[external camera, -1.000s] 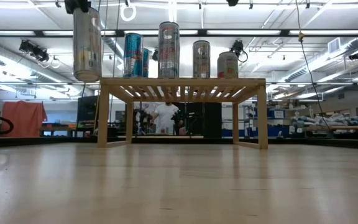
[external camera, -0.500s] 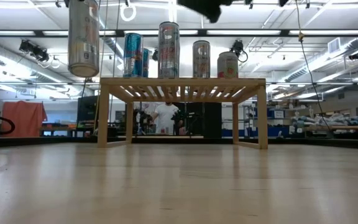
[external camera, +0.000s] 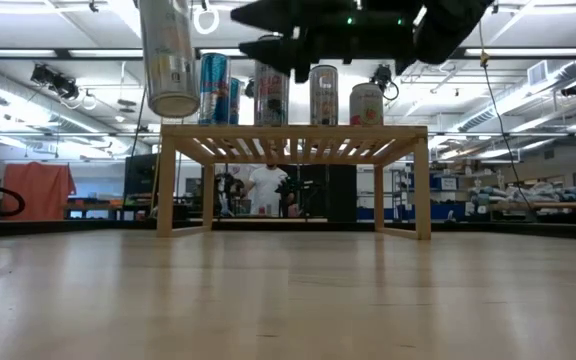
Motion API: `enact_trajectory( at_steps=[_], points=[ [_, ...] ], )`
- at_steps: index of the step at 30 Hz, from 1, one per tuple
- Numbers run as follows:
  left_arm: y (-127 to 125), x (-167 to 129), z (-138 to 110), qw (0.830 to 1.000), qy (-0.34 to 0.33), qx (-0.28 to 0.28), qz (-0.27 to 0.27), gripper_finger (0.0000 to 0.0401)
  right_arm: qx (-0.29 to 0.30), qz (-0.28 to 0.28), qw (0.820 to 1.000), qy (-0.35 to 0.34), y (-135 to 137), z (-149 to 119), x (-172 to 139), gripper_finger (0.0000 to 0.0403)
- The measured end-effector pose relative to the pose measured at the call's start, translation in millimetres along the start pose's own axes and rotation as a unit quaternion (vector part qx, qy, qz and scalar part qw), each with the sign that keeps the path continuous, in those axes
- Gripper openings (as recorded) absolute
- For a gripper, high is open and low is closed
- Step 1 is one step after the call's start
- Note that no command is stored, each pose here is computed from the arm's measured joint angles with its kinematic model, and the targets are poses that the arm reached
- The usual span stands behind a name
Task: Place canned beverage on shelf
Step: Put the white yellow soda can on the shelf aligned with the other white yellow soda can
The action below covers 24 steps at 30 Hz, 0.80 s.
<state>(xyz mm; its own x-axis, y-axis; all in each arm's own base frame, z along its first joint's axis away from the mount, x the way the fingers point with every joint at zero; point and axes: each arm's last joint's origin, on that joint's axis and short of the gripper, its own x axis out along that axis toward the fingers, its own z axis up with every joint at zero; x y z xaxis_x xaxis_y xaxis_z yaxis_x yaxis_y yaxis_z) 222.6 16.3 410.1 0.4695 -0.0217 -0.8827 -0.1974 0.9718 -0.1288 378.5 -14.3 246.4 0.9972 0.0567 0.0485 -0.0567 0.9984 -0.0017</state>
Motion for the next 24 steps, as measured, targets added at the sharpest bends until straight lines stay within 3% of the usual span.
enact_trajectory(
  at_steps=[11, 24],
  points=[
    [-21, 24, 16, 0.999, -0.006, 0.035, -0.019, 0.0254, 0.034, 0.062, 0.997, -0.016, -2, -19, 24, 0.0348],
    [-35, 39, 22, 0.998, 0.000, 0.066, -0.023, 0.0254, 0.066, 0.118, 0.991, 0.000, 16, -28, 40, 0.0348]
  ],
)
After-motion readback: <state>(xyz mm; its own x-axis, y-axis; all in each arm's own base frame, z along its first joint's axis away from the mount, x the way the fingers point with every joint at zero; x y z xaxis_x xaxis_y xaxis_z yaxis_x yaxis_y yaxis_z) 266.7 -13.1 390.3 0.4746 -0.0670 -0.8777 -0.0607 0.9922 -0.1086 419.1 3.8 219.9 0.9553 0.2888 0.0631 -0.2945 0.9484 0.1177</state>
